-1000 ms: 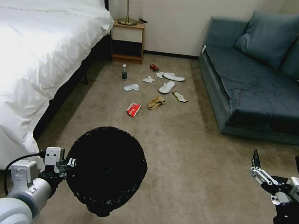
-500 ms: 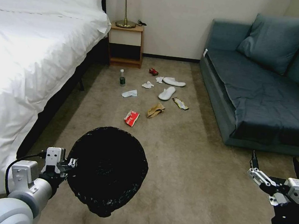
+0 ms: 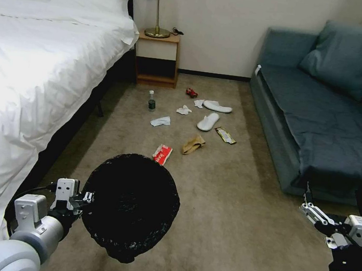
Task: Pick up the trash bin, then pick up the garbage on the floor and place it into the trash bin.
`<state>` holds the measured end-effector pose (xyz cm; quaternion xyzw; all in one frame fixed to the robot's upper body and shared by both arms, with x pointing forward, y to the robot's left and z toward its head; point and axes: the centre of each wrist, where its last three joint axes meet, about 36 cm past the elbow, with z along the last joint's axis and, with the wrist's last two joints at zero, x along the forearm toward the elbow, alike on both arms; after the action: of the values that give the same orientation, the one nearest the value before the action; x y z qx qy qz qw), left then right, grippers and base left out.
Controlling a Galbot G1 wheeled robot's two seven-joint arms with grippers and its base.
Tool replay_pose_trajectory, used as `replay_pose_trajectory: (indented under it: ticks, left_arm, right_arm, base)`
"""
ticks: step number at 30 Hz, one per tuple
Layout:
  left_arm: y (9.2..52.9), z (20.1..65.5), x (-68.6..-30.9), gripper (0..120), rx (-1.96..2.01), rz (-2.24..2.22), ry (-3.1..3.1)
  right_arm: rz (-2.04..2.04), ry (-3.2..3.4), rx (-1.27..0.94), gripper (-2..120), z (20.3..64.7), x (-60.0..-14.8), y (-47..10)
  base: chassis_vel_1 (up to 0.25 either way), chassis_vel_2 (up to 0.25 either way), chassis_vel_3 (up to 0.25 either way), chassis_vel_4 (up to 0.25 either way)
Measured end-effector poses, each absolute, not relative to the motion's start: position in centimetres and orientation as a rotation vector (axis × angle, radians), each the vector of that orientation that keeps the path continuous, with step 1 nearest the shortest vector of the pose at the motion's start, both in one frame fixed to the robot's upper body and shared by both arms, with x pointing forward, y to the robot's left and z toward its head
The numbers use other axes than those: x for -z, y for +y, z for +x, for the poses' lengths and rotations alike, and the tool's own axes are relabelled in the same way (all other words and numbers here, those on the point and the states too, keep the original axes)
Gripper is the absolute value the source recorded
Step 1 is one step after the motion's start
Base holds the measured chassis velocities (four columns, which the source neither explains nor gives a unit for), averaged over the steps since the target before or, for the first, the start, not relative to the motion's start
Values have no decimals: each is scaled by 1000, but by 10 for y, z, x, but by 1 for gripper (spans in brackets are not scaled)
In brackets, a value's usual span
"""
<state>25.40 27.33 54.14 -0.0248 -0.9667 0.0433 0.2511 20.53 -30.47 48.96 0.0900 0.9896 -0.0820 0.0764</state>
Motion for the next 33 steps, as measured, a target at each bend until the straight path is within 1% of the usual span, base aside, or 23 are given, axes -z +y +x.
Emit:
replay_pose_trajectory:
  ticks: [12,33]
  left_arm:
    - [273,254,-542,2,-111,-77,-2633]
    - [271,253,-539,2,-97,-87,-2628]
  right_arm:
    - [272,2963,243,100,205,-490,-305]
    - [271,2957,246,100,203,-491,-303]
  base:
    - [-133,202,203,-145]
    - [-118,235,232,-119]
